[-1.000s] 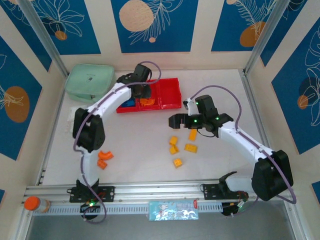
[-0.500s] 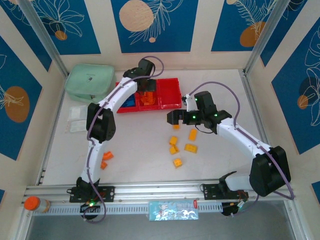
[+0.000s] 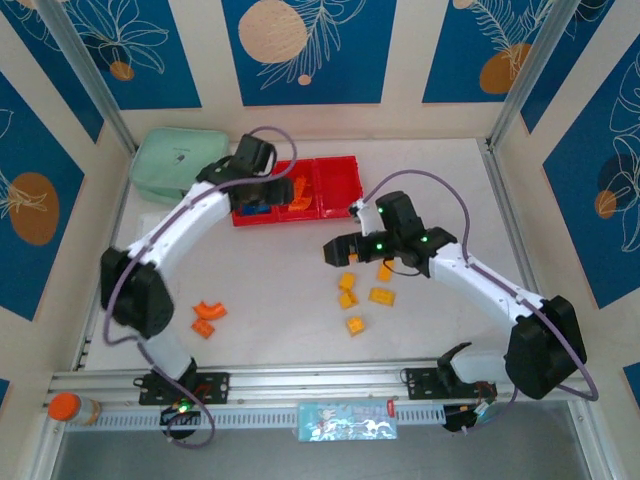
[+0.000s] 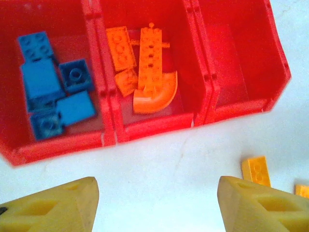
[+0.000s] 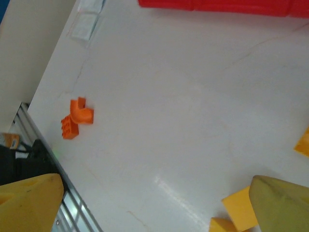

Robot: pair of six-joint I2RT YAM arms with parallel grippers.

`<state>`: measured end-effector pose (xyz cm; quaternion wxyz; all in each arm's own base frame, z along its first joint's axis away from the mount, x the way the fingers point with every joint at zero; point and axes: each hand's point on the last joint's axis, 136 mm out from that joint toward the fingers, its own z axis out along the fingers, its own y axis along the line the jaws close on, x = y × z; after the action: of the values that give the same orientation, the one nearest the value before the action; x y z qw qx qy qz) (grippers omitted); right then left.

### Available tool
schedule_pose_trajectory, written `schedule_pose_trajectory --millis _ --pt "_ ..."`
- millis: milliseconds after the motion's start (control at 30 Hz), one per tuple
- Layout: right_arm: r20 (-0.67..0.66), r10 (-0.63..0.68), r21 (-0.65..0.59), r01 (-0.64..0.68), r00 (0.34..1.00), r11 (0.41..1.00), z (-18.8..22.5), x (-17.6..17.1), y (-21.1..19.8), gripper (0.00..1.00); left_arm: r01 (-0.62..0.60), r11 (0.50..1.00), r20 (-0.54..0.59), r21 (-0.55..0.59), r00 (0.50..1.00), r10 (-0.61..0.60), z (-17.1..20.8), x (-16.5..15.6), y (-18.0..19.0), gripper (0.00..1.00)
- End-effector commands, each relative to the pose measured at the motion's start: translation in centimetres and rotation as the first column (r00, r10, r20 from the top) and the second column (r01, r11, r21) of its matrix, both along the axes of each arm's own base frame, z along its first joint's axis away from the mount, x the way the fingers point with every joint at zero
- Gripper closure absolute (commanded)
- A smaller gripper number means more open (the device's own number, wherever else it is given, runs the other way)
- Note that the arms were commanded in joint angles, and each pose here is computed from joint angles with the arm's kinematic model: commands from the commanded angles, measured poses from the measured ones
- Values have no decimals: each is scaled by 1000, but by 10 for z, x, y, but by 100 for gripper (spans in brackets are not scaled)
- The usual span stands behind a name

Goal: Sort the legos into containers by color
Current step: Pick up the lego from the bottom-left of the table.

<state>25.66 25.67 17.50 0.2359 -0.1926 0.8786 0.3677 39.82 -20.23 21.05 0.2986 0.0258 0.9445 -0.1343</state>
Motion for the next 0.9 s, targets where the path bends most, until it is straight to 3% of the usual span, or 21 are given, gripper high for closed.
schedule_pose_trajectory --millis 0,167,400,700,867 --pt "21 72 11 -72 997 997 -5 -21 10 1 -22 1000 -57 -14 998 21 -21 -35 15 33" --pt "12 126 34 -127 992 991 -17 -44 29 1 -134 990 -119 42 983 138 -46 -91 58 31" --pt "-44 180 43 -178 983 983 -39 -70 55 1 -325 932 -157 160 924 349 -86 -151 119 20" --pt "-84 218 2 -218 972 976 -56 -80 77 1 -463 845 -227 268 822 522 -136 -179 162 15" --pt "-98 218 -8 -219 971 976 -60 -80 79 1 -485 847 -263 217 807 529 -152 -179 158 29"
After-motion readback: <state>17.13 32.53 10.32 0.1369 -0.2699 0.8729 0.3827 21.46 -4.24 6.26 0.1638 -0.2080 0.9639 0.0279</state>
